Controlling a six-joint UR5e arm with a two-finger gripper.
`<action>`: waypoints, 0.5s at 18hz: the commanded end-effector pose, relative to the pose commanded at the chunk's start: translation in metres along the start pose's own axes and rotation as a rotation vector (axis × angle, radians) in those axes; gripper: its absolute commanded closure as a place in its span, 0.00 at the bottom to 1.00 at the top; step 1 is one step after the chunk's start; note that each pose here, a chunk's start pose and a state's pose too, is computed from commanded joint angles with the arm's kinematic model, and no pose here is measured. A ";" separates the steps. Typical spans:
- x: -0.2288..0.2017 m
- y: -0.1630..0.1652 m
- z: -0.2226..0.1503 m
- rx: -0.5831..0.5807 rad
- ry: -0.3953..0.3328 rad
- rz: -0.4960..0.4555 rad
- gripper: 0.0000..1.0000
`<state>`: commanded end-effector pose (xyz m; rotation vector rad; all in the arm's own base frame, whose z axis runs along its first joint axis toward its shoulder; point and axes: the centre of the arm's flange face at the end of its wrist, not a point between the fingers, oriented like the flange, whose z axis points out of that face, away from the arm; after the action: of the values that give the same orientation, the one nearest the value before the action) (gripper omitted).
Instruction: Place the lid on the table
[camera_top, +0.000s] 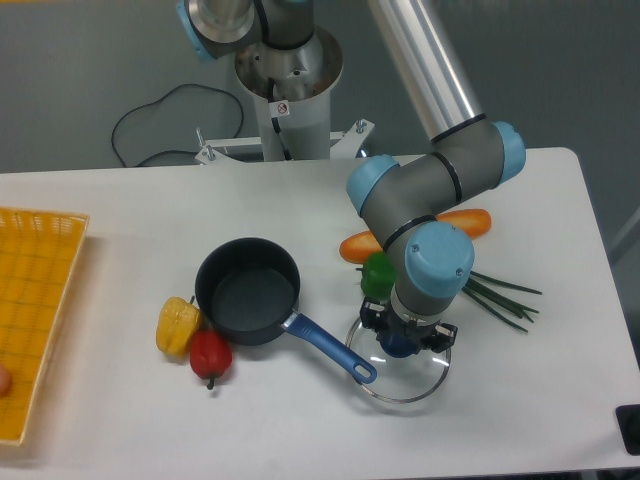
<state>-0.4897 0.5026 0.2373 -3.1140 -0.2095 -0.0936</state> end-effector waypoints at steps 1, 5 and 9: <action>-0.001 0.000 0.001 -0.001 0.001 0.000 0.48; -0.001 -0.002 0.005 -0.004 0.005 0.003 0.48; 0.000 -0.002 0.006 -0.005 0.006 0.004 0.48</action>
<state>-0.4895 0.5051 0.2313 -3.1189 -0.2030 -0.1032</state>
